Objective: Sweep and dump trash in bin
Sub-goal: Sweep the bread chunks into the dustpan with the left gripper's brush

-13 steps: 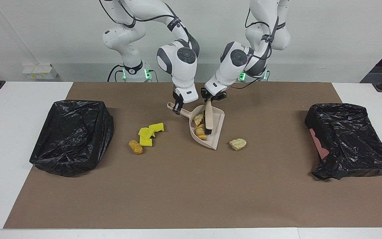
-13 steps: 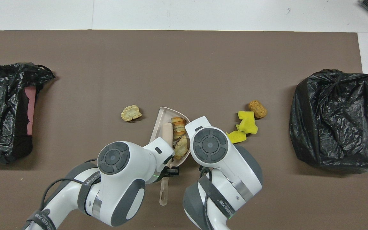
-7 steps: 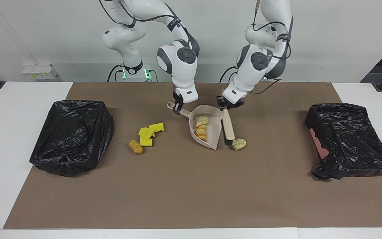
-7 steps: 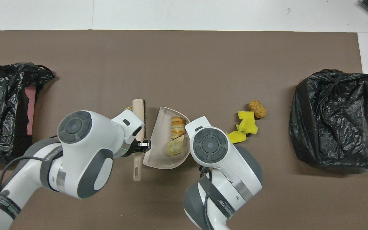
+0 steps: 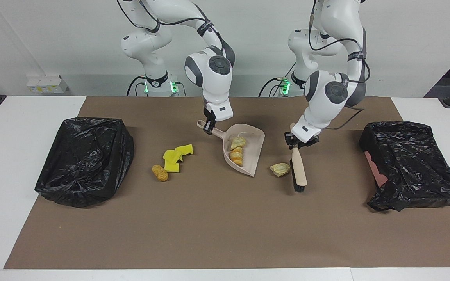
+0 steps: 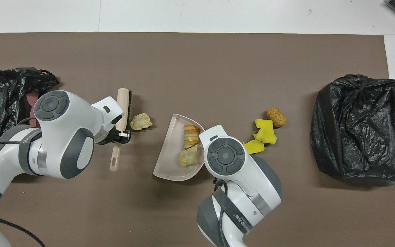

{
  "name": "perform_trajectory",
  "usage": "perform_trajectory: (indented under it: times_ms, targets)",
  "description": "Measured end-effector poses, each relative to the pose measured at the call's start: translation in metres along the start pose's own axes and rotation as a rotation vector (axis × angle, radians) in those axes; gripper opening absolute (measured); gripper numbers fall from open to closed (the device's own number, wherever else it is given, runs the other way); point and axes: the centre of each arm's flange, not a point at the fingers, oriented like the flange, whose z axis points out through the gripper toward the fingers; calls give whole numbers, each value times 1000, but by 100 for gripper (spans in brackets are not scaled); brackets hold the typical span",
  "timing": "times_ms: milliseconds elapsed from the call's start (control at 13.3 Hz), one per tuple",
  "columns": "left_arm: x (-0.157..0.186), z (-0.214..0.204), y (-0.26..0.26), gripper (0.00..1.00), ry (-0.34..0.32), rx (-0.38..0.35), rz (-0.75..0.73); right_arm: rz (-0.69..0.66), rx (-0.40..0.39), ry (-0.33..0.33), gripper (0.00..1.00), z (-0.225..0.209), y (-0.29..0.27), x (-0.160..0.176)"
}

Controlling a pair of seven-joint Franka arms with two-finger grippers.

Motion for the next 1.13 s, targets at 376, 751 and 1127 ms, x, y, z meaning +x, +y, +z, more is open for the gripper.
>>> perform_trajectory:
  times_ms: [376,751,1127]
  targets:
    - [-23,16,52,25,-85,0,175,0,0,0,31,0,0,0]
    - [-75,16,152,25,-113,12,264,0,0,-1,31,0,0,0]
    - [-37,-8,79,25,-68,-16,60,1,0,0,31,0,0,0]
